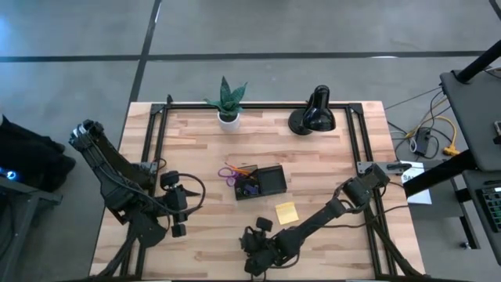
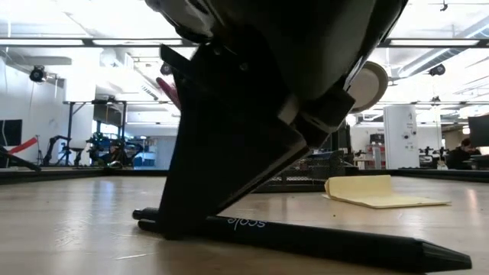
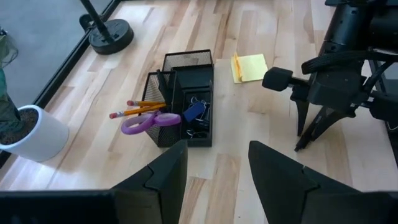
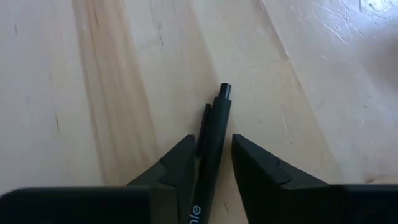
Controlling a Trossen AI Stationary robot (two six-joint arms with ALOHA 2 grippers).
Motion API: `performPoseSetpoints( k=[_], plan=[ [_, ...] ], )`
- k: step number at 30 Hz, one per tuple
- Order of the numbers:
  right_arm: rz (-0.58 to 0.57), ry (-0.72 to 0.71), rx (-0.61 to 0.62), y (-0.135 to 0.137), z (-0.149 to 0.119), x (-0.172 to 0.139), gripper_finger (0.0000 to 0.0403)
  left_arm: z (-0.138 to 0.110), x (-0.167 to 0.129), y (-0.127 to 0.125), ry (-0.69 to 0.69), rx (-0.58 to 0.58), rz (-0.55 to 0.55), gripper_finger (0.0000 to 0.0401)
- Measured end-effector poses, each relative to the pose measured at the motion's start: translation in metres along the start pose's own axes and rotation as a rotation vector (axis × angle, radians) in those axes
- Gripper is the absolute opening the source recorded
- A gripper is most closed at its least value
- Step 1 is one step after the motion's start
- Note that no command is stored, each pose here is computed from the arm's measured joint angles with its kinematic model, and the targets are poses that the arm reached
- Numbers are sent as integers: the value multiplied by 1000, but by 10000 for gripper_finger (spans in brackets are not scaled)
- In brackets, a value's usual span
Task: Pick and place office supplies into organizer
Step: Put the pen into the desk organizer
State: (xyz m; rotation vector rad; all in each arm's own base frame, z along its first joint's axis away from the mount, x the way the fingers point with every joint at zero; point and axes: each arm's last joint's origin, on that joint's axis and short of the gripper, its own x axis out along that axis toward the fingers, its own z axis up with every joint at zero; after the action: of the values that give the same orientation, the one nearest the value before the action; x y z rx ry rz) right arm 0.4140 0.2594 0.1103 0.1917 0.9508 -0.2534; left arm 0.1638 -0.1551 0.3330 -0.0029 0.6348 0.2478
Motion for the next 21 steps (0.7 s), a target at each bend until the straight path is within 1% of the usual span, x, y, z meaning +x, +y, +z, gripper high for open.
performPoseSetpoints(
  k=[7,12,15,17,19,21],
  plan=[
    [-17,15,-48,-8,-4,6,51,0,0,0,-1,-1,1,157],
    [-32,31,-37,-16,-1,12,45,0,0,0,-1,0,2,157],
    [-34,24,13,-20,7,13,45,0,0,0,-1,7,3,157],
    [-69,-45,63,-19,17,10,44,0,0,0,-1,8,3,157],
    [-175,-155,104,-21,25,8,44,0,0,1,-4,8,7,157],
    [-265,-298,185,-22,38,2,44,1,0,1,-14,8,15,157]
  ],
)
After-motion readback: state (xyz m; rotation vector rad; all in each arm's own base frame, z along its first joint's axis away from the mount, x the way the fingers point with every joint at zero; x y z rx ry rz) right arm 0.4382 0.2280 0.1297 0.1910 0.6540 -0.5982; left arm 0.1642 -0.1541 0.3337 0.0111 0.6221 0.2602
